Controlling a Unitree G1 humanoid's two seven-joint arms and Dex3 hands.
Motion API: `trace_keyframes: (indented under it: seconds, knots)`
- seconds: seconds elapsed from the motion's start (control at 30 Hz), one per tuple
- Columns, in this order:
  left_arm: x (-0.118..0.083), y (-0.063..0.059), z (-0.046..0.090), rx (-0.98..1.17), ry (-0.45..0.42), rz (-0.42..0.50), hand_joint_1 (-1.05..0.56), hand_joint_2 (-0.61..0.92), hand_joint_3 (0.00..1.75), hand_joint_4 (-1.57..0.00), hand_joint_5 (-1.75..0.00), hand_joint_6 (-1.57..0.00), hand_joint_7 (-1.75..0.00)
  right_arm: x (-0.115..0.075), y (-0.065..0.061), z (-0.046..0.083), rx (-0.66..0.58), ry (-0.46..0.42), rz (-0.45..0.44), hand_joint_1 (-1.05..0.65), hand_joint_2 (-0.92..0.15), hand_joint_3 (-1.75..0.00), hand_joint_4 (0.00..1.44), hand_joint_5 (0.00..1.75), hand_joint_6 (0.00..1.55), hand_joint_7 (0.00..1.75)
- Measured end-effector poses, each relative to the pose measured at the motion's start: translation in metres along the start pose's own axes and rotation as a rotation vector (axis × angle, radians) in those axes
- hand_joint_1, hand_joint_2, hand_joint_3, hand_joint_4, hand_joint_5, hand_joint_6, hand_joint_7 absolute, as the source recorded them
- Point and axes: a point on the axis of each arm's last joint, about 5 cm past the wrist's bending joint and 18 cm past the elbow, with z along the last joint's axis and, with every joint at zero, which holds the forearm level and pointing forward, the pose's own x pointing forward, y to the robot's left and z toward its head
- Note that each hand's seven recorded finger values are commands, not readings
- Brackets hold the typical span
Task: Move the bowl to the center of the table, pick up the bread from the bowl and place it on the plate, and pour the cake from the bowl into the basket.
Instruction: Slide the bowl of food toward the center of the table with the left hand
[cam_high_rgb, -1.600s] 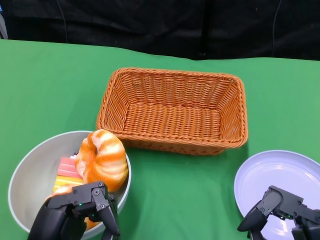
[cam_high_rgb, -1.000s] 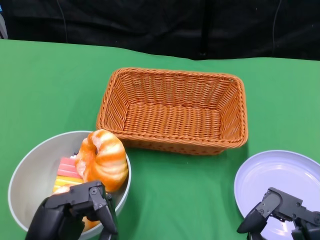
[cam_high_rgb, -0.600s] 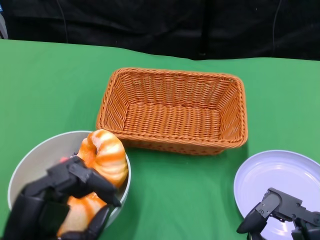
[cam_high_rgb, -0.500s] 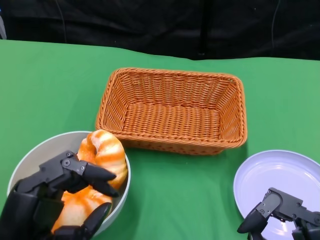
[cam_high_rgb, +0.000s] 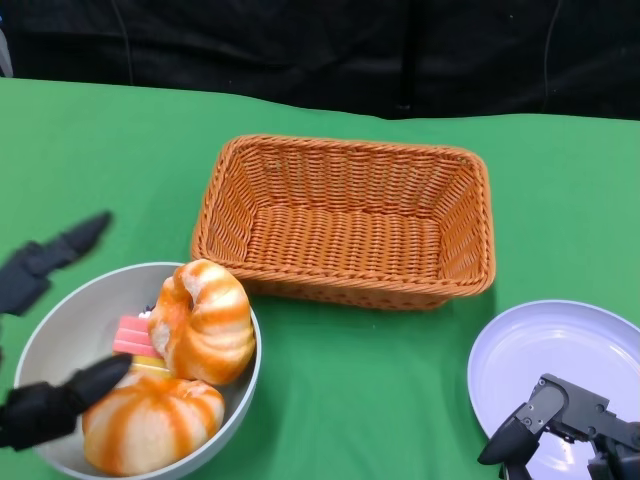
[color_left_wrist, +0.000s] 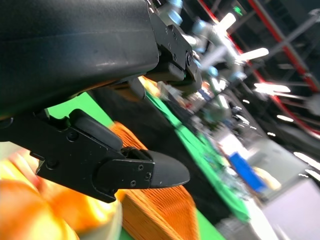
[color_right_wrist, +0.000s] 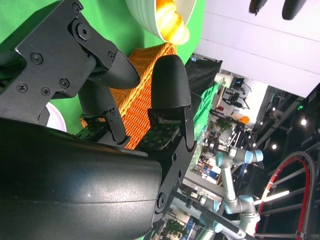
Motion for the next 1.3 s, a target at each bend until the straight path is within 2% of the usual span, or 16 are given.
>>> trace_keyframes:
  seconds: [0.07, 0.17, 0.33, 0.5, 0.67, 0.83, 0.93, 1.1, 1.3]
  knots:
    - [0.002, 0.001, -0.001, 0.01, -0.002, 0.005, -0.7, 0.92, 0.51, 0.0, -0.34, -0.18, -0.06, 0.0, 0.0, 0.0, 0.0, 0.0, 0.001, -0.06, -0.32, -1.45, 0.71, 1.67, 0.76, 1.4]
    - [0.002, 0.004, -0.003, 0.051, 0.033, -0.021, -0.69, 0.92, 0.56, 0.0, -0.19, -0.12, -0.03, 0.0, 0.0, 0.0, 0.0, -0.001, 0.001, -0.06, -0.32, -1.45, 0.71, 1.67, 0.76, 1.39]
    - [0.002, 0.013, -0.007, 0.076, 0.185, -0.042, -0.72, 0.92, 0.56, 0.0, -0.06, -0.07, -0.01, -0.001, 0.0, 0.0, 0.0, 0.007, 0.003, -0.06, -0.32, -1.45, 0.7, 1.67, 0.76, 1.39]
    - [0.002, 0.017, -0.006, 0.1, 0.299, -0.061, -0.66, 0.92, 0.51, 0.0, -0.04, -0.05, 0.0, -0.002, 0.0, 0.0, 0.001, 0.008, 0.004, -0.06, -0.32, -1.45, 0.7, 1.67, 0.75, 1.39]
    - [0.005, 0.021, -0.008, 0.099, 0.459, -0.082, -0.61, 0.92, 0.48, 0.0, 0.0, -0.06, -0.01, -0.002, 0.0, 0.0, 0.001, 0.008, 0.004, -0.06, -0.33, -1.44, 0.7, 1.67, 0.75, 1.39]
    - [0.008, 0.022, -0.008, 0.083, 0.577, -0.111, -0.59, 0.92, 0.49, 0.0, 0.0, -0.06, 0.0, -0.002, 0.0, 0.0, 0.001, 0.008, 0.005, -0.08, -0.33, -1.44, 0.7, 1.67, 0.75, 1.39]
    - [0.01, 0.021, -0.007, 0.089, 0.617, -0.13, -0.6, 0.92, 0.51, 0.0, 0.0, -0.03, 0.0, -0.002, 0.0, 0.0, 0.001, 0.01, 0.004, -0.07, -0.34, -1.43, 0.7, 1.67, 0.75, 1.39]
    - [0.019, 0.022, -0.011, 0.172, 0.826, -0.203, -0.57, 0.92, 0.53, 0.0, 0.0, -0.02, 0.0, -0.003, 0.0, 0.001, 0.003, 0.013, 0.01, -0.09, -0.34, -1.42, 0.7, 1.67, 0.75, 1.39]
    - [0.025, 0.018, -0.012, 0.208, 0.898, -0.244, -0.55, 0.92, 0.53, 0.0, 0.0, -0.02, -0.01, -0.003, 0.0, 0.001, 0.0, 0.014, 0.011, -0.08, -0.34, -1.43, 0.7, 1.67, 0.75, 1.39]
